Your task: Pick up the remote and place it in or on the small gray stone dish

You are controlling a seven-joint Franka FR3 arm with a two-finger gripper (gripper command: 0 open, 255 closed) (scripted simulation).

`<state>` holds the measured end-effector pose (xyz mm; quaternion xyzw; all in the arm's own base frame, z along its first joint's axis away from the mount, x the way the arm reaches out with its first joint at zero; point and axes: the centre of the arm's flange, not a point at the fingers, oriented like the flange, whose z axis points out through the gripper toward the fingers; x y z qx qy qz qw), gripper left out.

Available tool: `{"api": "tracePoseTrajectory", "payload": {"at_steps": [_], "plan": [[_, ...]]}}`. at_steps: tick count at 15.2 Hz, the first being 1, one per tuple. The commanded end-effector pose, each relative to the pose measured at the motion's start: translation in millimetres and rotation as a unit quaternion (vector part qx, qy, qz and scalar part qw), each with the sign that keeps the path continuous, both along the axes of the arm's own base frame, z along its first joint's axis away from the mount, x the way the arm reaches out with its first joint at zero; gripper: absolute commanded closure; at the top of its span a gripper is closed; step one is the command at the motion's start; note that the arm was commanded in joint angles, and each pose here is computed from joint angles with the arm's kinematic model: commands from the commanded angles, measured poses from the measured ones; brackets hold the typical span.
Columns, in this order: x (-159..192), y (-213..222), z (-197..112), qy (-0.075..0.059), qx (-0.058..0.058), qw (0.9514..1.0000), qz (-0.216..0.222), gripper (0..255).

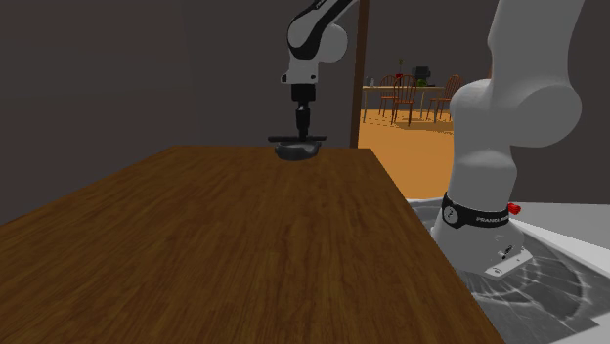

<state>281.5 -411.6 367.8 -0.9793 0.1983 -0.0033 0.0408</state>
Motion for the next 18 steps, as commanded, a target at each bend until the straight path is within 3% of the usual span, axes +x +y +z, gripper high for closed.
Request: {"api": "tracePoseTrajectory", "payload": {"at_steps": [1,6,10,18], "plan": [[0.1,0.0,-0.1,0.0,0.0,1.0,0.0,0],[0.1,0.0,-0.1,0.0,0.0,1.0,0.0,0],[-1.1,-3.9,49.7,0.0,0.0,1.0,0.0,0],[-1.1,-3.9,49.7,0.0,0.0,1.0,0.0,0]]}}
